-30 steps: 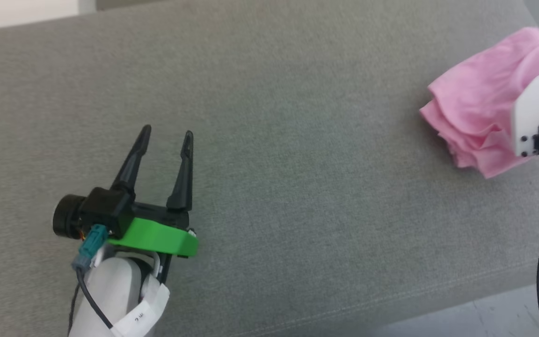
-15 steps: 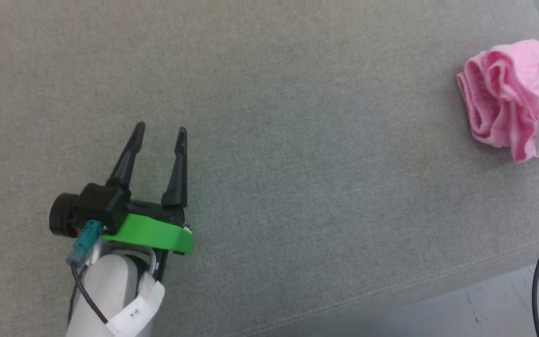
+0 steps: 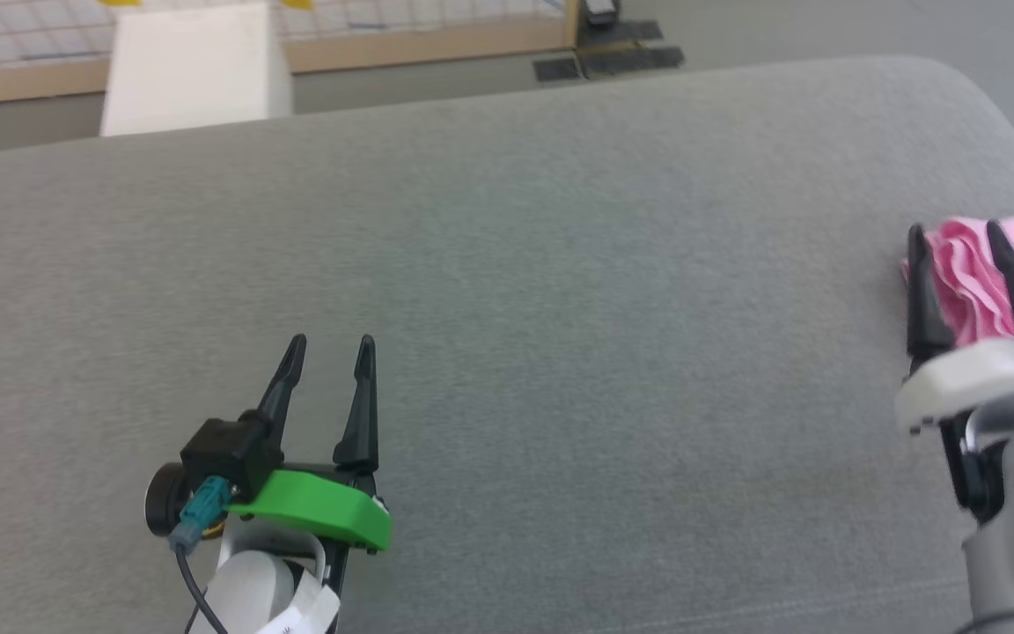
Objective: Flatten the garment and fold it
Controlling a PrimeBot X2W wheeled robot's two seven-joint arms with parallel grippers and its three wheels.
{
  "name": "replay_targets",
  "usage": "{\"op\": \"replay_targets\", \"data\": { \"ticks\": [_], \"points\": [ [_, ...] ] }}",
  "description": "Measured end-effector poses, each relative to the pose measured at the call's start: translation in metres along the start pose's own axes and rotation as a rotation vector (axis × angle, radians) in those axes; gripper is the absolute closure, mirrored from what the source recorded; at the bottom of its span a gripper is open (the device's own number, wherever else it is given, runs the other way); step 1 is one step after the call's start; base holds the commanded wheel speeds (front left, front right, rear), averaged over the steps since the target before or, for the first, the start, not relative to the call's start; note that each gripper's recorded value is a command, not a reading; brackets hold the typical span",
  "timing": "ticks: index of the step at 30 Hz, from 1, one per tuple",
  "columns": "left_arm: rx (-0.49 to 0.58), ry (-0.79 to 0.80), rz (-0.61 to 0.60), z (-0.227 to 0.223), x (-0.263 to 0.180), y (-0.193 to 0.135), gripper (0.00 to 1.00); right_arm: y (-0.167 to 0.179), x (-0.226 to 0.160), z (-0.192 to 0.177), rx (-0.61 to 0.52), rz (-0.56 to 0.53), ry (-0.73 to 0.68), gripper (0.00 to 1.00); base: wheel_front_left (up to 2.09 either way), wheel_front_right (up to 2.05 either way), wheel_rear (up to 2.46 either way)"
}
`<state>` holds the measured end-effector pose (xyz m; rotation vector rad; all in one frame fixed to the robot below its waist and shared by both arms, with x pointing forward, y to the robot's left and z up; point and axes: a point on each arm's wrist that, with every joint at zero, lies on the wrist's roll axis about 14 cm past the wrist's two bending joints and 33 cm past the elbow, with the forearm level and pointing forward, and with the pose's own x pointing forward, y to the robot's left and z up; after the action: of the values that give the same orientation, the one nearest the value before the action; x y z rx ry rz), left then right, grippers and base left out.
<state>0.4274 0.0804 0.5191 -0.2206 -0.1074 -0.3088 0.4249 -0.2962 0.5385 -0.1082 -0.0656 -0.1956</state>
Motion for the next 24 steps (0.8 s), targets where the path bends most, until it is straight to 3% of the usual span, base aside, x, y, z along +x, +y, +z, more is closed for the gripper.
{"op": "replay_targets", "data": {
  "ticks": [5, 12, 24],
  "points": [
    [0.022, -0.025, 0.083, 0.015, -0.024, 0.021, 0.0, 0.041, -0.026, 0.014, 0.039, 0.111, -0.07, 0.0, 0.0, 0.0, 0.0],
    [0.047, -0.058, 0.185, 0.032, -0.055, 0.047, 0.0, 0.071, -0.05, 0.026, 0.077, 0.179, -0.126, 0.0, 0.0, 0.0, 0.0],
    [0.049, -0.089, 0.256, 0.044, -0.086, 0.061, 0.0, 0.079, -0.073, 0.02, 0.125, 0.197, -0.119, 0.0, 0.0, 0.0, 0.0]
  ]
}}
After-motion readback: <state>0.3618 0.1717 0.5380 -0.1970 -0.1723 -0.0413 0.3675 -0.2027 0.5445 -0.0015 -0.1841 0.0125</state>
